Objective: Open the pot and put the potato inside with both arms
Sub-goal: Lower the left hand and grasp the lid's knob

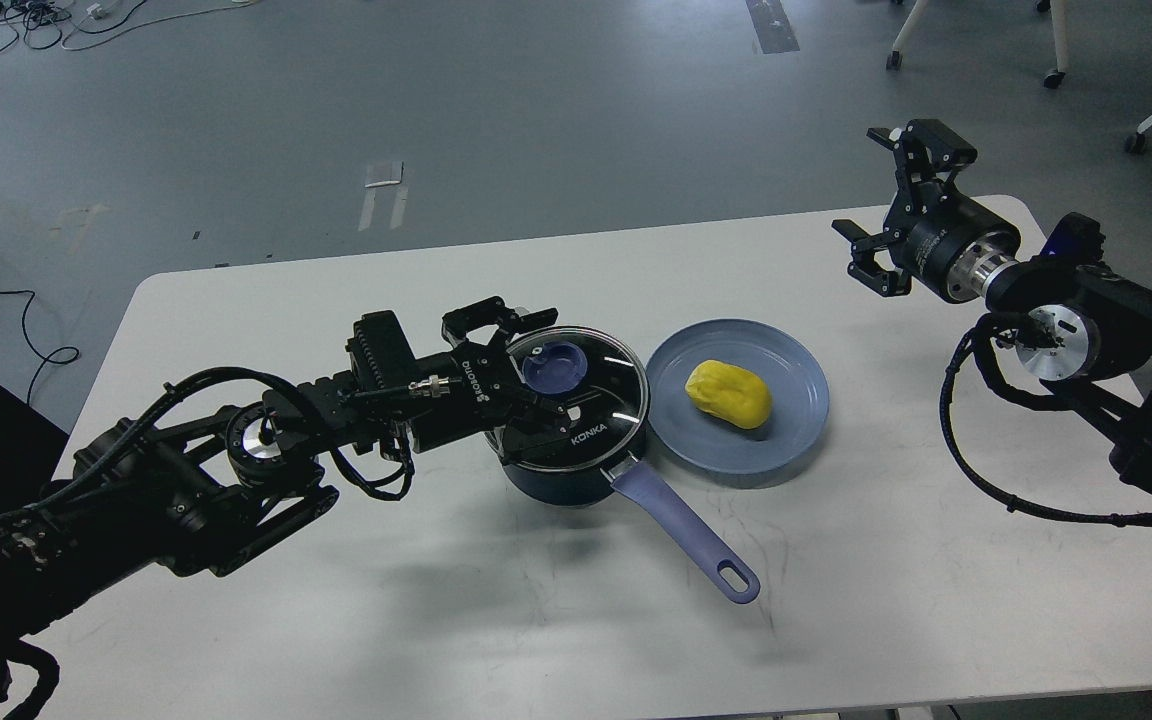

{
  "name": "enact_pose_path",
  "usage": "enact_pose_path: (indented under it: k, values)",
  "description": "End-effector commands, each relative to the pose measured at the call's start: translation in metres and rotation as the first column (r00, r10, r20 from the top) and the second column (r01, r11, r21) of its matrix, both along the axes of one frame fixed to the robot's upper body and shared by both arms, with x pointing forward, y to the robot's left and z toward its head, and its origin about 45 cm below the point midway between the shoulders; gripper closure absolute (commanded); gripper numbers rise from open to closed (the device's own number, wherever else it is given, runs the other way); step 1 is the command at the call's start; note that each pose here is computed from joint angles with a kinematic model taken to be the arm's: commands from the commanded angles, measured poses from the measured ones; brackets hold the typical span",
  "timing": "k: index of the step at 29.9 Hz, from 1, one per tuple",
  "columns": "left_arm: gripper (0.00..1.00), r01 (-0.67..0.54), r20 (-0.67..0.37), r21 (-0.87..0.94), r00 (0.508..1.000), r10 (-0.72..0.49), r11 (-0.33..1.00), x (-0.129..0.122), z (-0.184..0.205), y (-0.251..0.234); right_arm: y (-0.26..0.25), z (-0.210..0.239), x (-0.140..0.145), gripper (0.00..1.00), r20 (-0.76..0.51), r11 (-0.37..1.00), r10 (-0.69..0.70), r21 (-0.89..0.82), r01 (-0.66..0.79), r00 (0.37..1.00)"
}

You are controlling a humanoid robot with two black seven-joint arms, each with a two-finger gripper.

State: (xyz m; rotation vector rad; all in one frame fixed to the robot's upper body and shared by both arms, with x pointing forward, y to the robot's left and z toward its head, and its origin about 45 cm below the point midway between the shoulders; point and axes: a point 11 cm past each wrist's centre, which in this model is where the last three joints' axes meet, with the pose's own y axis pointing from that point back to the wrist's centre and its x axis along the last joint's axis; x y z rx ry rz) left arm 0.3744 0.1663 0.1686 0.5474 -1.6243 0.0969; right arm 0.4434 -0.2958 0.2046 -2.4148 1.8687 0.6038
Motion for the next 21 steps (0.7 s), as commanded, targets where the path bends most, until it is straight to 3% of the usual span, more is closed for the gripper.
enact_pose_path:
  k: [1,21]
  values:
    - [0.02,-0.005,-0.013,-0.008,1.0,0.005,1.0,-0.002,-0.003,-0.001,-0.001,0.0,0.0,0.0,0.002,1.0,0.0,-0.005,0.0,1.0]
    - [0.06,-0.073,-0.056,-0.03,0.996,0.071,0.997,0.0,-0.012,0.01,-0.01,0.001,-0.001,0.0,0.003,1.0,-0.013,-0.018,0.013,1.0]
